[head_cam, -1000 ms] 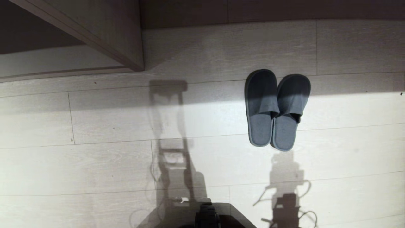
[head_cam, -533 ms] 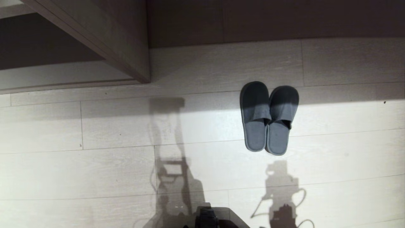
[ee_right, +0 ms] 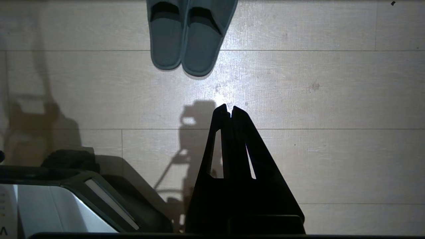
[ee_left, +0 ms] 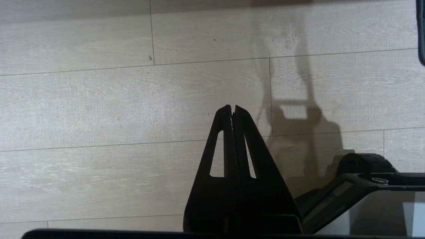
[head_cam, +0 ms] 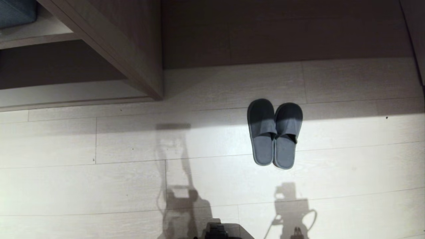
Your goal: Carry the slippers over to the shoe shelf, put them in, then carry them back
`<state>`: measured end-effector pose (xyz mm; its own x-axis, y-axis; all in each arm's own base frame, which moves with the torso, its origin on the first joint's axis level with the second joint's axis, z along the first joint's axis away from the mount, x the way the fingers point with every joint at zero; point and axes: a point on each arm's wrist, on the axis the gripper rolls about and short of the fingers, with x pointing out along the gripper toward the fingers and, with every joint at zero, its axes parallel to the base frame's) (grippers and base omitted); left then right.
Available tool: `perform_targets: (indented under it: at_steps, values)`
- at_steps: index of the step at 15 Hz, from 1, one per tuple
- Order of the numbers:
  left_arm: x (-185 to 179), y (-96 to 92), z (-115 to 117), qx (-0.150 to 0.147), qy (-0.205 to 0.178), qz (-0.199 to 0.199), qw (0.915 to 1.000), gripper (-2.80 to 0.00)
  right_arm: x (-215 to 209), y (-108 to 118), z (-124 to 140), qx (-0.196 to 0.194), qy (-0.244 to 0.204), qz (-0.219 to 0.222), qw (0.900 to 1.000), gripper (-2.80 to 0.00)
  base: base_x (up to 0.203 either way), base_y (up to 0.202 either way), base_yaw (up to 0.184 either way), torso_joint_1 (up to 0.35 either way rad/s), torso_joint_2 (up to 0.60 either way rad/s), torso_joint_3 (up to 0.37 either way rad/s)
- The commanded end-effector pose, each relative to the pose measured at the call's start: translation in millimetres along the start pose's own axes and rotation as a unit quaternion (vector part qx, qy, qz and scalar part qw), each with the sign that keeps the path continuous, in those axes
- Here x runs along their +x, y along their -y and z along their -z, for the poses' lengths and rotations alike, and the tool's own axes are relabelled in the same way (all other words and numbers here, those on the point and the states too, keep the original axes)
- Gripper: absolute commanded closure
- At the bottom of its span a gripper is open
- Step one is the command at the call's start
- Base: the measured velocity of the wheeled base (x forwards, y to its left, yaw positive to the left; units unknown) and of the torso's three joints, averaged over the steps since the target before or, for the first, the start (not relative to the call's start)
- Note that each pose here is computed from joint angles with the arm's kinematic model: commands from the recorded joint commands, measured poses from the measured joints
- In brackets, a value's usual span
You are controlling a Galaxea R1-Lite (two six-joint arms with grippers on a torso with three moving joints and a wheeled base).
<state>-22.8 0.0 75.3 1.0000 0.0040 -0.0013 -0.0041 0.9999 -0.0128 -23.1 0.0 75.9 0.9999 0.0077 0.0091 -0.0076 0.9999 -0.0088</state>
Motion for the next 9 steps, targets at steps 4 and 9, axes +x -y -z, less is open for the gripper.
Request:
perform_targets:
  at_steps: [4, 9]
  values:
    - [0.0, 0.0, -0.2, 0.000, 0.001, 0.000, 1.0000, 0.00, 0.2, 0.0, -0.1, 0.000, -0.001, 0.000, 1.000, 0.00, 0.000, 0.000, 0.000, 0.001, 0.00, 0.201]
    - [0.0, 0.0, -0.1, 0.000, 0.000, 0.000, 1.0000, 0.00, 0.3, 0.0, 0.0, 0.002, -0.002, 0.000, 1.000, 0.00, 0.000, 0.000, 0.000, -0.002, 0.00, 0.201]
